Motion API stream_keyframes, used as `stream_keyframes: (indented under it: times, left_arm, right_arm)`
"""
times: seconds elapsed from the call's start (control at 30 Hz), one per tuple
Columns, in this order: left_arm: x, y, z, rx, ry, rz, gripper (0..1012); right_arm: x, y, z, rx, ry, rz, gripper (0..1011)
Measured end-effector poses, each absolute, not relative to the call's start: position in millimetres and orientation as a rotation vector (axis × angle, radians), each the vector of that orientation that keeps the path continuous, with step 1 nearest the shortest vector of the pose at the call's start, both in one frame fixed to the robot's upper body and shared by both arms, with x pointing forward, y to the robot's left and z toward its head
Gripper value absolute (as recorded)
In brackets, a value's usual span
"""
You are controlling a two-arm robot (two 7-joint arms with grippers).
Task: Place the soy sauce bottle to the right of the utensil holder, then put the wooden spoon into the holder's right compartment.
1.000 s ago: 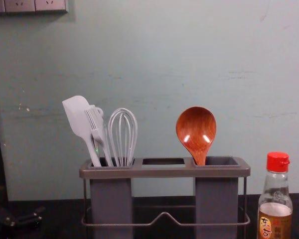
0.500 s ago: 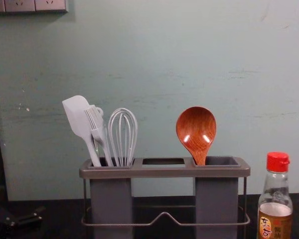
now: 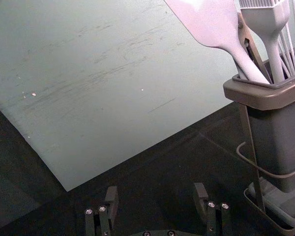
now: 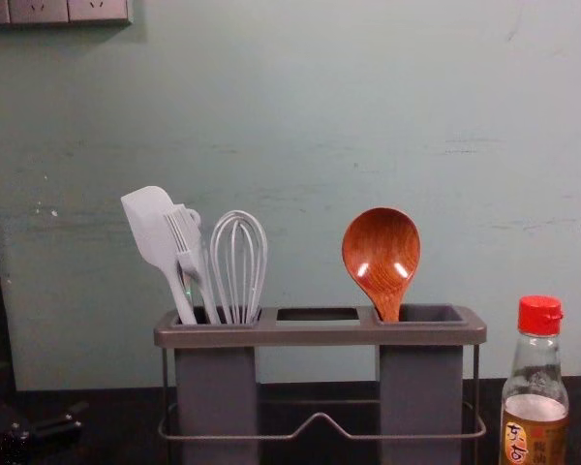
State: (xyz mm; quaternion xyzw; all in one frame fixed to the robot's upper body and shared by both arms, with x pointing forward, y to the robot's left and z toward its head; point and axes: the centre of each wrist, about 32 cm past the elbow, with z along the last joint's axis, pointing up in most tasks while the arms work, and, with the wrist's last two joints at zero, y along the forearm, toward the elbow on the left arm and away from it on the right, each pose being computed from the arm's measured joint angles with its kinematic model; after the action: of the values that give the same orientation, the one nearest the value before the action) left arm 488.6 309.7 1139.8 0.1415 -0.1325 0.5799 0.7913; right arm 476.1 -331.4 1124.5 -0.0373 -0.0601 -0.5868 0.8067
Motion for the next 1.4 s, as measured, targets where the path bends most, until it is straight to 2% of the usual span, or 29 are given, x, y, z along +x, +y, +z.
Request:
stream_keyframes:
  times: [1.4]
  left_arm:
    - [488.6, 309.7, 1139.8, 0.304, -0.285, 1.248, 1005]
  right_arm:
    - [476.4, -330.8, 1122.5, -0.084, -0.126, -1.254, 1004]
